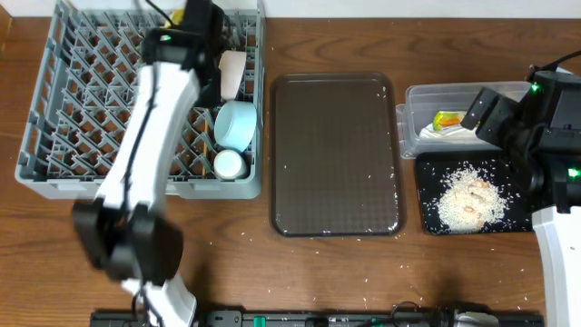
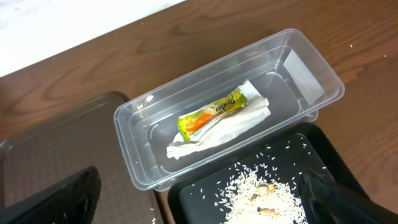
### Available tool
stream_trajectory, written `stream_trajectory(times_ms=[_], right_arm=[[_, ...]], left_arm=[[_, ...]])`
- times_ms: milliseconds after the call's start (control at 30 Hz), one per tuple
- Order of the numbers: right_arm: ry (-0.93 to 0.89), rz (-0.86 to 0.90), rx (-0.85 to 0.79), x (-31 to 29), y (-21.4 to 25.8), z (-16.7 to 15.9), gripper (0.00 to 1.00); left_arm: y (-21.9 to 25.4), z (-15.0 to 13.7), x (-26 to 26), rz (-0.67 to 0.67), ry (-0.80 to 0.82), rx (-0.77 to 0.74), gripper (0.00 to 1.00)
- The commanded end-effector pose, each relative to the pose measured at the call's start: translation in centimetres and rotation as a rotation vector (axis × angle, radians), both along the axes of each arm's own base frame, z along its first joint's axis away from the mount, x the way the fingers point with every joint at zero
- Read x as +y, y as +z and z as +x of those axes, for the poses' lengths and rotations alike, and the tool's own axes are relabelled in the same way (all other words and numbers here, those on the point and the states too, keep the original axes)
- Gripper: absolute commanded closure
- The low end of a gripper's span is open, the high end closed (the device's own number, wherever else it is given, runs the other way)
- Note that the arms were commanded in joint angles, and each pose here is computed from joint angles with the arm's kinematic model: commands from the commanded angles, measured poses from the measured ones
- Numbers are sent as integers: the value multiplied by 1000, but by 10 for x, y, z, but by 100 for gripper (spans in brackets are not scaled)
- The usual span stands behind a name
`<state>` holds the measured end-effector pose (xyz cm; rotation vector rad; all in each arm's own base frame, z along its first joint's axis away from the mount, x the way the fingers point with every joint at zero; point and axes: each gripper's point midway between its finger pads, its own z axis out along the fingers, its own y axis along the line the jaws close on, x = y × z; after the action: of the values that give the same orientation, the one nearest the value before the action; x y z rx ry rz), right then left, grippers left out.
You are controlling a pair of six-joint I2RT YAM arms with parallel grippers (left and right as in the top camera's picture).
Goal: Sort waste into correct bins and load items into the dishwasher
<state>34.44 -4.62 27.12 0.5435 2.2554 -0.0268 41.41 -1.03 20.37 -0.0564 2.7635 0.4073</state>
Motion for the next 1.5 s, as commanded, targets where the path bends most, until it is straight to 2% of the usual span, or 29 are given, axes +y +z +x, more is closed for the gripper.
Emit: stream_trajectory(times_ms=[0,67,100,333,367,933,1067,1200,1467], right_arm=[[-17,0,-18,-3,7,0,1],[-17,0,-18,-3,7,0,1],[-17,0,-18,-3,7,0,1],[-17,0,-18,-3,7,0,1],[-17,0,-18,-3,7,0,1],[-17,-1,-38,-2,13,-5,1],[-12,-3,-68,1,12,-38,1],[-24,-91,-105,3,-18,-81,1],[-17,-125,-398,10,-64,-104,1]], left_arm=[[56,-27,-21,-170,-39,-107,38],[69,-43,-21,-188,-46,-111,23],[75,-48,-20,-190,-46,-121,20],[85,-55,-19,-194,-49,-149,16],[85,-55,-19,-194,-49,-149,11],[85,-55,-19,-194,-49,-149,10],[85,-55,-19,-194,-49,-149,9],[85,-55,-19,-194,-49,-149,9],[85,-55,-19,-194,-49,-149,9]])
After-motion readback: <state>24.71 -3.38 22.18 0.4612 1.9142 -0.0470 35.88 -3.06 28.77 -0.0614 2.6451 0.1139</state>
